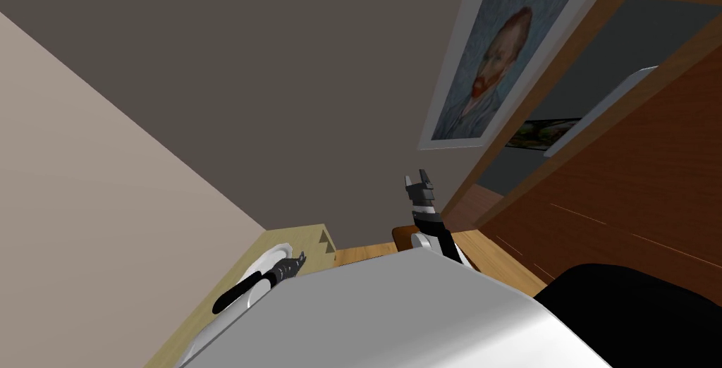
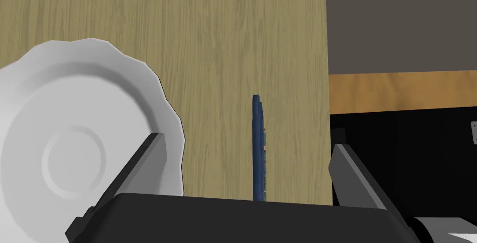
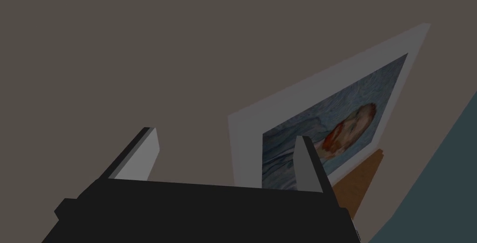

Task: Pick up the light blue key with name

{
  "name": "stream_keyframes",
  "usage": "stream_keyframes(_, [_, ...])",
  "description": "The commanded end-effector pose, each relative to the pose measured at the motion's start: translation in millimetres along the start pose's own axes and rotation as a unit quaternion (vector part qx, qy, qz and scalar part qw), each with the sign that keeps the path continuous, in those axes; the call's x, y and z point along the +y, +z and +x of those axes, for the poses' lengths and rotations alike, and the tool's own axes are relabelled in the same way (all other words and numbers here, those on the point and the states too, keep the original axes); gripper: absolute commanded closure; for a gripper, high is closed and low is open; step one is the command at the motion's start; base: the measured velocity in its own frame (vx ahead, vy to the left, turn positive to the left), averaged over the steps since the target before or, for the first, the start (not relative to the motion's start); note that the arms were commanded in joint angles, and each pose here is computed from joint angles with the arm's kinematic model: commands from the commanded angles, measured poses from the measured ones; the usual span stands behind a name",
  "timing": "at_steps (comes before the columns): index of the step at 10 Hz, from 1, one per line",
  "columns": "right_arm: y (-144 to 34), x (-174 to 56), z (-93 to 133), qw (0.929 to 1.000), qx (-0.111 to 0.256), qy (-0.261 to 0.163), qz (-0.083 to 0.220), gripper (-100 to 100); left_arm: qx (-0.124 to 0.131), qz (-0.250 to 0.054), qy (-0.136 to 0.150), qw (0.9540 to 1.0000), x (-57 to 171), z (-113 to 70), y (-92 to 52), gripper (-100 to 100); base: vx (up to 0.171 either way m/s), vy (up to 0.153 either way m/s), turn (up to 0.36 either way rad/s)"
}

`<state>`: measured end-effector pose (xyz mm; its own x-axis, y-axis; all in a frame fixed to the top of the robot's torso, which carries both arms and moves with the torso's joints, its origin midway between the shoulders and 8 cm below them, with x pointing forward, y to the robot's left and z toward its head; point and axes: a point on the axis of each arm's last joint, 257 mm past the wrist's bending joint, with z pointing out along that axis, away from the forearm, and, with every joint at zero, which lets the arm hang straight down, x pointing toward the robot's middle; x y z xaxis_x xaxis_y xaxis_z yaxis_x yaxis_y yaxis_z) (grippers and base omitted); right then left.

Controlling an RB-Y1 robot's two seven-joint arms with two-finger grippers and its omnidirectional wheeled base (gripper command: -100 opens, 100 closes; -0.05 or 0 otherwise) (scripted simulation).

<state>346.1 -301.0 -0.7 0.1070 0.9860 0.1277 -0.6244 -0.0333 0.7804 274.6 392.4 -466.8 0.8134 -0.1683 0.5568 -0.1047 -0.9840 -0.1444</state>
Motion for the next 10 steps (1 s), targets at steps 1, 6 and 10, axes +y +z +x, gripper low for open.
stream_keyframes(1, [0.0,0,0,1.0,0.0,0.0,0.0,0,-0.011,-0.009,-0.013,0.9998,2,-9.5,3.3,-100,0.019,0.02,-0.007])
stream_keyframes(6, [0.0,0,0,1.0,0.0,0.0,0.0,0,-0.052,-0.041,-0.057,0.9962,19,-43.5,6.0,-100,0.015,0.021,-0.014])
stream_keyframes(10, [0.0,0,0,1.0,0.0,0.0,0.0,0,-0.048,-0.057,-0.043,0.9962,23,-31.4,27.0,-100,-0.013,-0.029,0.076])
